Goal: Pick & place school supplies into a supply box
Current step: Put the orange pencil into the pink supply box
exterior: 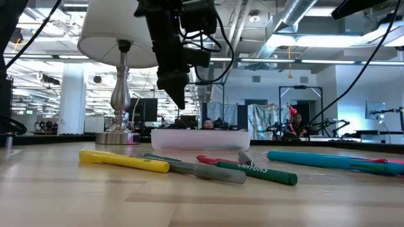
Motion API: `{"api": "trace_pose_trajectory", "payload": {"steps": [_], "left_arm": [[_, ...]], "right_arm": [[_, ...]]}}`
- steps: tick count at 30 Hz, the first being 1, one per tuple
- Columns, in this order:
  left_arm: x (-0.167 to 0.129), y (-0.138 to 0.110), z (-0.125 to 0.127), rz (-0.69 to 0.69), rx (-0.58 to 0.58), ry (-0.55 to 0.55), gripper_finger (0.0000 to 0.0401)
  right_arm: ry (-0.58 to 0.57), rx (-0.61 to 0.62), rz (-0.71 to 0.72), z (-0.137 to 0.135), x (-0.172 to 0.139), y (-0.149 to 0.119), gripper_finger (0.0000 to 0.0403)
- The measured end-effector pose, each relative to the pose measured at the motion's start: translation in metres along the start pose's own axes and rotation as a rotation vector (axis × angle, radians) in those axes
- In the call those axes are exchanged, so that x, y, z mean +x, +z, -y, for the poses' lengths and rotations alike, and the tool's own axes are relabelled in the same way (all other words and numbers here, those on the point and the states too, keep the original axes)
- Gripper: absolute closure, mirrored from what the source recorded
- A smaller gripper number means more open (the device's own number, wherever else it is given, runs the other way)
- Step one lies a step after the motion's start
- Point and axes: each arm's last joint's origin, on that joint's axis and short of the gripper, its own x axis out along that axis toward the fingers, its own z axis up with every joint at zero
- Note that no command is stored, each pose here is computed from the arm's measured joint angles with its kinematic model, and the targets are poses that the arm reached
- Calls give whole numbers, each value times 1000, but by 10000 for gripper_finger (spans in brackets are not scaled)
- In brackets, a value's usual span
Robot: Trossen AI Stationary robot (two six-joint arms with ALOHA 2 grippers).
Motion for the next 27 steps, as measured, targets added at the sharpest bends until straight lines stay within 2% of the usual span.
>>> {"api": "trace_pose_trajectory", "payload": {"steps": [5, 8, 13, 18, 20, 23, 25, 27], "left_arm": [[-3, 0, 6, 8, 15, -5, 401], [-5, -1, 10, 2, 18, -21, 401], [-14, -6, 27, -40, 29, -108, 401], [-29, -14, 62, -31, 95, -133, 401], [-37, -20, 80, -21, 129, -135, 401], [-46, -34, 108, -8, 171, -117, 401], [-52, -46, 126, 5, 193, -76, 401], [-56, -61, 142, 22, 206, -15, 401]], "right_arm": [[-32, 14, -6, 4, 6, 3, 285], [-127, 26, 7, 13, 19, 4, 285], [-231, 35, -139, 42, 54, 8, 285], [-280, 23, -252, 80, 96, 20, 285], [-252, 33, -273, 96, 113, 26, 285], [-114, 47, -256, 119, 138, 36, 285], [-12, 55, -215, 136, 151, 41, 285], [34, 63, -188, 154, 161, 41, 285]]}}
